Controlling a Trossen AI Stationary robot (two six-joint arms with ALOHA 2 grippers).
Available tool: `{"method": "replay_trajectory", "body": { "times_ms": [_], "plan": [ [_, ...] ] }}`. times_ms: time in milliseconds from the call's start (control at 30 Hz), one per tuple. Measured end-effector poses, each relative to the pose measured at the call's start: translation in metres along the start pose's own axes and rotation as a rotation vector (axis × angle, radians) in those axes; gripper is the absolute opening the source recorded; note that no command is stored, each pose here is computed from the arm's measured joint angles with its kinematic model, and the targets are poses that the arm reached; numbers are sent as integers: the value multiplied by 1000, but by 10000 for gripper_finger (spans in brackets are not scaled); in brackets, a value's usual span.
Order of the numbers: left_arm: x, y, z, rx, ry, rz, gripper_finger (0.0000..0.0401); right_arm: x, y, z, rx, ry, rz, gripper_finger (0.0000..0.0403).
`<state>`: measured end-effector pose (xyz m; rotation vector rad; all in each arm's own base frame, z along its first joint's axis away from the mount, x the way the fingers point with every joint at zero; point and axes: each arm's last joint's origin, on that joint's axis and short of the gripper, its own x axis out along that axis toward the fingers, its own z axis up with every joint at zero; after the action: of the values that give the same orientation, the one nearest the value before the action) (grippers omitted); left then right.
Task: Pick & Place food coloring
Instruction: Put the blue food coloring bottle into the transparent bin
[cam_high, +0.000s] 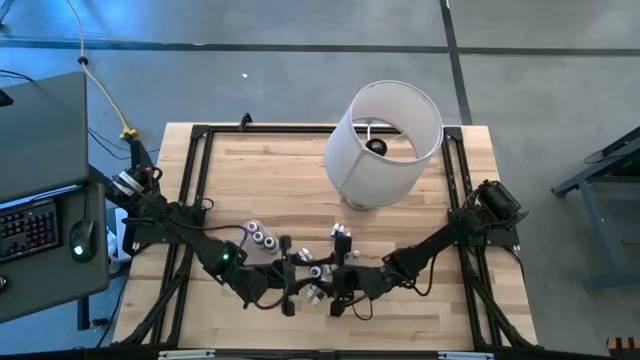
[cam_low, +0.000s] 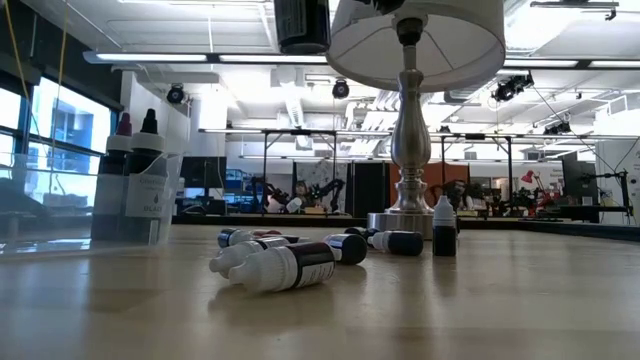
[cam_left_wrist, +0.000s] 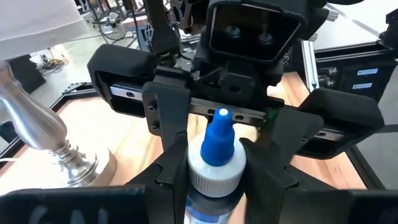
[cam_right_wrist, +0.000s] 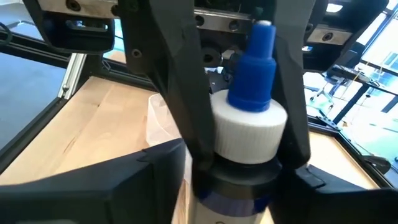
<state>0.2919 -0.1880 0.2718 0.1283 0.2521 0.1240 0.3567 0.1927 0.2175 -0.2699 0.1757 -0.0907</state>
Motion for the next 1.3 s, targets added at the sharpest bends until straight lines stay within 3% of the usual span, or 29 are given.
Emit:
{"method": "replay_trajectory", "body": {
  "times_ms": [233,433,567,700,900,1167,1300],
  "plan": [
    [-6,3,-2,6,28,82,109,-1,-2,1,43,9,-58,227],
    [-54,17,8,-19,53,231,109,-25,-7,21,-21,46,-141,227],
    [-92,22,6,-148,82,201,109,-49,-13,41,-37,42,-215,228],
    [-122,24,-9,-222,170,164,109,-66,-13,51,-38,35,-223,225],
    [-146,21,-31,-293,275,170,109,-77,-12,58,-38,18,-197,225],
    [-150,31,-77,-292,233,287,109,-72,-17,58,-109,29,-196,224],
    [-149,42,-109,-355,264,348,109,-69,-21,57,-109,34,-207,224]
  ]
}}
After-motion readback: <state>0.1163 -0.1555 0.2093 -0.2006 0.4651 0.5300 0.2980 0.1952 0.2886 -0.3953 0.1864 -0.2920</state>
